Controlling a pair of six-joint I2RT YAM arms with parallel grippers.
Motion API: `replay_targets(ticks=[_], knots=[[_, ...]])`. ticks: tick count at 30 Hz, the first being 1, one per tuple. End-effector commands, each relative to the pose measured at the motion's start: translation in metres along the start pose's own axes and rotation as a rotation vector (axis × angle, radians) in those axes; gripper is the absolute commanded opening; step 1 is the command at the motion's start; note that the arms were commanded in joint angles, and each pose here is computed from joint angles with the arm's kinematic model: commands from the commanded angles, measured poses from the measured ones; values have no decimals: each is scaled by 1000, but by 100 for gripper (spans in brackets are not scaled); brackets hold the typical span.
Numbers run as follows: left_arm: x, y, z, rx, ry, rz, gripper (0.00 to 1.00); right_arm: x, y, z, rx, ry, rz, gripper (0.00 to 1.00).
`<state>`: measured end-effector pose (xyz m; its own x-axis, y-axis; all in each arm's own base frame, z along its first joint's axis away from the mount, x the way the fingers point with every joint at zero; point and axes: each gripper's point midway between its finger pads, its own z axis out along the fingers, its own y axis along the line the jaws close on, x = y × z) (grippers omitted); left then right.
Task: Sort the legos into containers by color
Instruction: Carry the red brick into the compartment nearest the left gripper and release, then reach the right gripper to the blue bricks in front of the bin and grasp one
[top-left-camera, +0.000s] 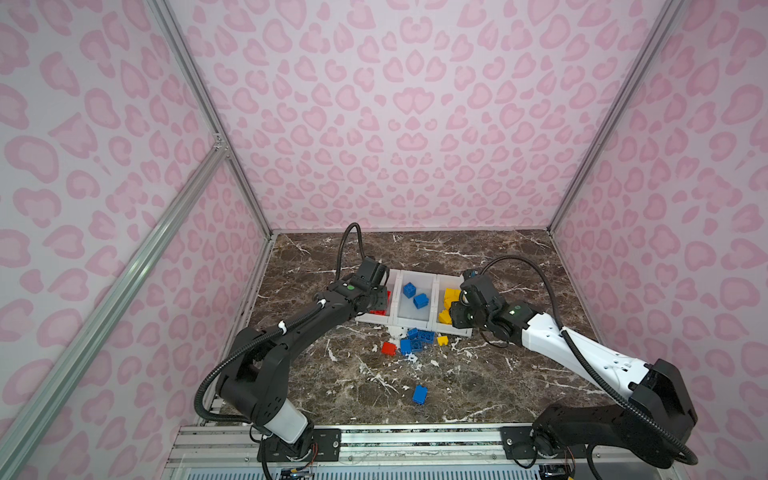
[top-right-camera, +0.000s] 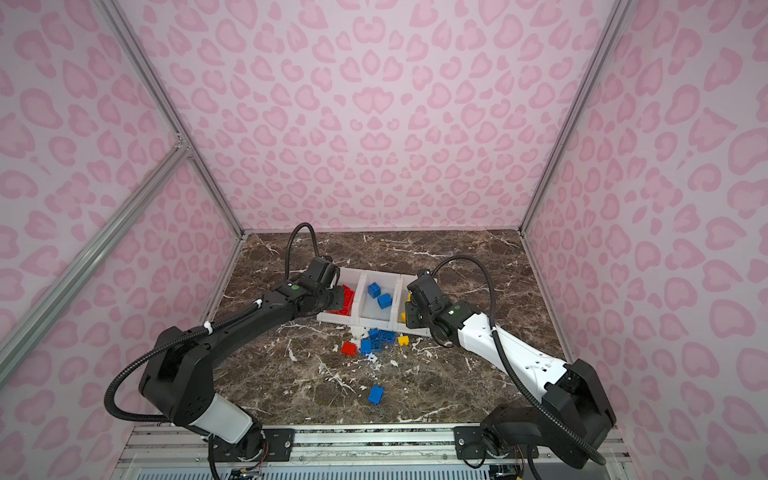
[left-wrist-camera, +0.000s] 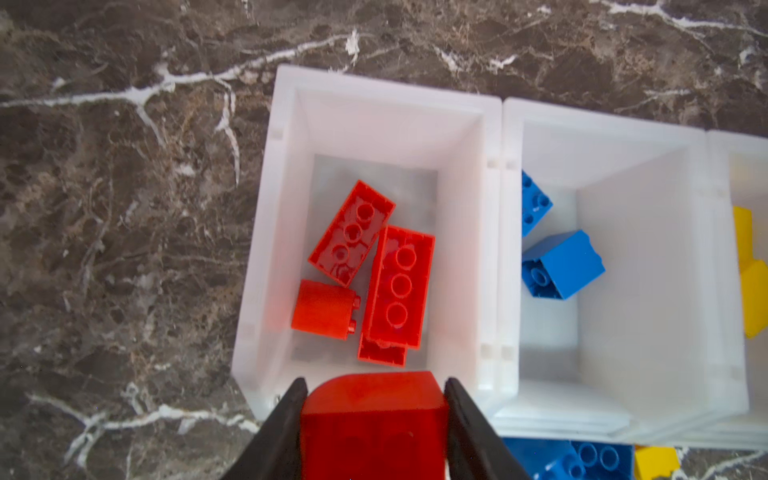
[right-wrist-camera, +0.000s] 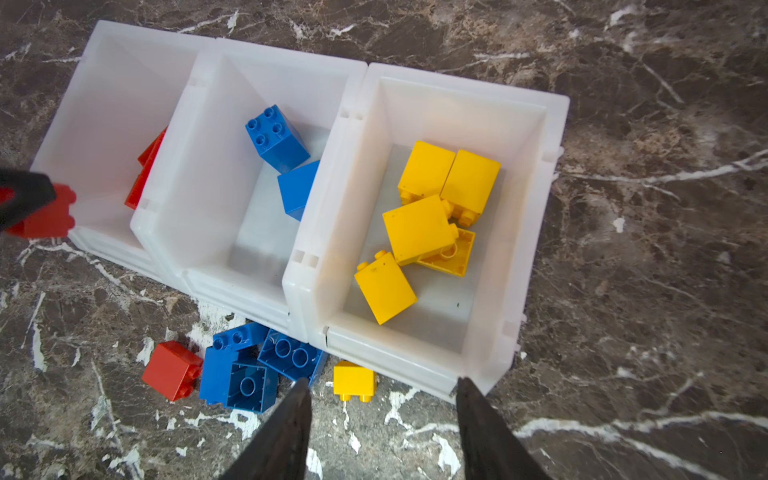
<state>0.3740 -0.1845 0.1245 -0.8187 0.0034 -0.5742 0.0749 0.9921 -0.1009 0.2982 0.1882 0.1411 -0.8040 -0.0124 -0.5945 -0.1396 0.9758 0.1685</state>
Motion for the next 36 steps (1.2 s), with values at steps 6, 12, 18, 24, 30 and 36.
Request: replay_targets(ticks=[6,12,18,24,30,36], knots=[[-14,14,23,-21,36,15,45,9,-5,-3,17,5,10,57],[-16,21,34,-35,49,4,46,13,-3,-2,14,12,8,57],[-18,21,34,-31,47,-5,62,13,-3,-4,12,15,4,58],[-21,21,28,-25,29,-8,62,15,0,-2,9,19,2,57],[-21,20,24,-13,21,-16,62,14,1,-1,10,19,1,57],[-20,20,19,-1,11,-30,62,15,1,2,11,25,0,57]])
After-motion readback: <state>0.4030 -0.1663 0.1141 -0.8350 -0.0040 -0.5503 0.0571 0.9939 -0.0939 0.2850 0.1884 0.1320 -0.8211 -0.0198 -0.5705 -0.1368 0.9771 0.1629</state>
